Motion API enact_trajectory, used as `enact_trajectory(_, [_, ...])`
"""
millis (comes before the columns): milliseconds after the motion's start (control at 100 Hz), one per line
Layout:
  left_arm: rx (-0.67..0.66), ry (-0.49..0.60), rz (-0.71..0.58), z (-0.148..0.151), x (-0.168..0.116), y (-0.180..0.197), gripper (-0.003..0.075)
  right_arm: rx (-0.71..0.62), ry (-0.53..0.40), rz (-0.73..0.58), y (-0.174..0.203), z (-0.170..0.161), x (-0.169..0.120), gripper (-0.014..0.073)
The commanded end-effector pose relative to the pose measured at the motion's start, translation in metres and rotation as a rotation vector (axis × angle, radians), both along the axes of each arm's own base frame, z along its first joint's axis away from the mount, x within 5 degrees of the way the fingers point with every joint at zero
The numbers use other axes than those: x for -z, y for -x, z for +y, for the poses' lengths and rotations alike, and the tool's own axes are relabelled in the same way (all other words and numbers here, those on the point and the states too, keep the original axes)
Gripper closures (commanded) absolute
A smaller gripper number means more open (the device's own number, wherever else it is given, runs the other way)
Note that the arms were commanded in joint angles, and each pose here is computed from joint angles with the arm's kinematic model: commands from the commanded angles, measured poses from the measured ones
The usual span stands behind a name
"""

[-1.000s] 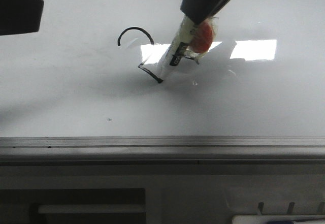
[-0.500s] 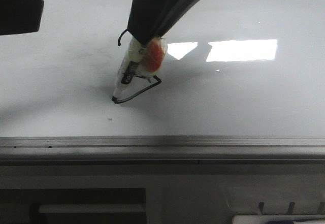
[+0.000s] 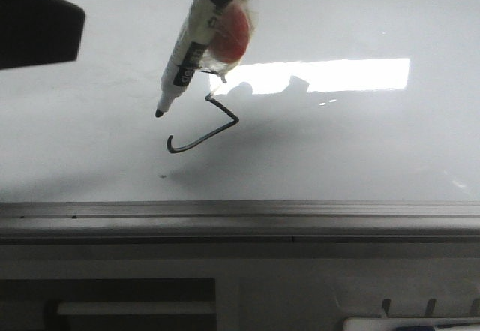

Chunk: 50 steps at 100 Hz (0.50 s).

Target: Write number 3 on whiteboard

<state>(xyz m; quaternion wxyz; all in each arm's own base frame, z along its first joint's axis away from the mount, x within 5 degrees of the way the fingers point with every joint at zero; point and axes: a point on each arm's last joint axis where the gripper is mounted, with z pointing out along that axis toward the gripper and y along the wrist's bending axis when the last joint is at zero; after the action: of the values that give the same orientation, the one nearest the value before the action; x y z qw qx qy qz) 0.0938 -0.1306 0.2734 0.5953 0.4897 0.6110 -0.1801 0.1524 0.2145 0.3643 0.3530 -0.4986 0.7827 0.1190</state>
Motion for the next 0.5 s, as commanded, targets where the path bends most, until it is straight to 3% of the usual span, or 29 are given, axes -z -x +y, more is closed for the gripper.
enact_trajectory(0, [0.077,0.05,-0.035,-0.012,-0.01,0.003,0.0356,-0.008,-0.081,-0.074,0.002,-0.003,-0.021,0.0656])
enact_trajectory(160, [0.087,0.015,0.0,-0.022,0.0,-0.003,0.0352,-0.037,-0.087,-0.076,0.008,0.002,-0.022,0.0656])
enact_trajectory(490, [0.072,0.081,0.025,-0.029,0.002,-0.014,0.0352,-0.092,-0.096,-0.066,0.022,0.01,-0.022,0.0656])
